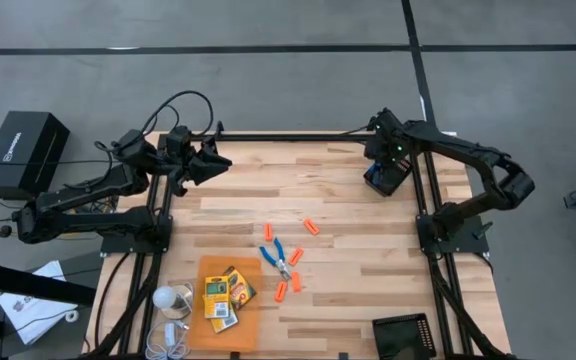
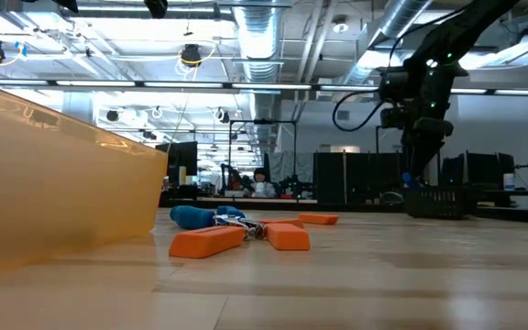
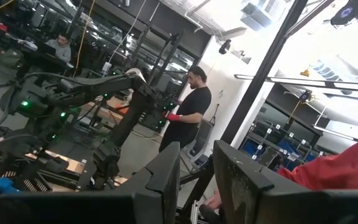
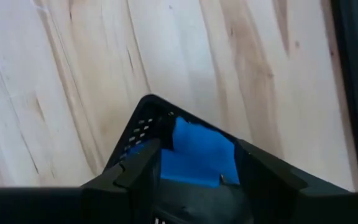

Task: Pick & Place School Supplies
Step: Put the bottom blue hole puncher into the top black bin

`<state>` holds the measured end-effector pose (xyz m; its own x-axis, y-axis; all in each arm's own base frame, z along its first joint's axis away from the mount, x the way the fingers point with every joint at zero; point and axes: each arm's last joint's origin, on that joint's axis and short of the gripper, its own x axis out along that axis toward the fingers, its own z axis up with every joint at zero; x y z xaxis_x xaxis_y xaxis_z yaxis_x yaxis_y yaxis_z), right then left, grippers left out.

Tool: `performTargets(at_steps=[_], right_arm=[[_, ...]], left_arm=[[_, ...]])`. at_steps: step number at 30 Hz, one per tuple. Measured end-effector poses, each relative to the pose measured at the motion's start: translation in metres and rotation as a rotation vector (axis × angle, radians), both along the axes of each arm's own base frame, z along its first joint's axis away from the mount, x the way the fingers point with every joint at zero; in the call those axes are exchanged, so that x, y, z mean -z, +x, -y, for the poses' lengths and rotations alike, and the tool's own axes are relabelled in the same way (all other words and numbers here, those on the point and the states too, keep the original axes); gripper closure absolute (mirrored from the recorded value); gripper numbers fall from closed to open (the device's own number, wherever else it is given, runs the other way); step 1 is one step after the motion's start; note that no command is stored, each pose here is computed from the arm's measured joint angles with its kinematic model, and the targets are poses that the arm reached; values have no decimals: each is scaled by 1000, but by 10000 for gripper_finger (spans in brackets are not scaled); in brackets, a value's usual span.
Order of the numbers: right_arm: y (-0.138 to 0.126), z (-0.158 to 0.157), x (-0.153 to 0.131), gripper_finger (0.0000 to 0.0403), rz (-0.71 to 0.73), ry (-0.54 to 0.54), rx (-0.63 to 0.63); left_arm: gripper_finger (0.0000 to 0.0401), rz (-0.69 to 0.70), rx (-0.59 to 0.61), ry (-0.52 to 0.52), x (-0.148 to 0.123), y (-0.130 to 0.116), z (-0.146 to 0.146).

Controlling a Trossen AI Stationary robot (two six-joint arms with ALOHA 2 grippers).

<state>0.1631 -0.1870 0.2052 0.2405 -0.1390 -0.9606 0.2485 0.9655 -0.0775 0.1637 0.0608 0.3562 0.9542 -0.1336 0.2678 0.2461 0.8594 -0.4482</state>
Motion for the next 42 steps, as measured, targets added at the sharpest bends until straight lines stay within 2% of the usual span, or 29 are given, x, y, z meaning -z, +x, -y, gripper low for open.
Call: performTargets(at_steps=[7,10,12,17,19,25,30,42], right_arm=[[5,6,8,221,6,1,4],[6,6,10,238,2,5,5],[7,7,9,262,5,-19,8],[8,9,6,358,2,-45,12],[9,11,3,384,10,-57,13],[13,15,-7,363,28,-85,15],[14,17,-17,392,28,-90,5],[16,7,-43,393,-34,-63,-131]], left_arm=[[309,0,-1,0,0,0,0],[309,0,-2,0,0,0,0],[309,2,-5,4,0,0,0],[309,6,-26,15,0,0,-1],[309,7,-34,12,0,0,-1],[309,8,-39,10,0,0,-1],[309,7,-39,9,0,0,-1],[309,9,-42,17,0,0,-1]])
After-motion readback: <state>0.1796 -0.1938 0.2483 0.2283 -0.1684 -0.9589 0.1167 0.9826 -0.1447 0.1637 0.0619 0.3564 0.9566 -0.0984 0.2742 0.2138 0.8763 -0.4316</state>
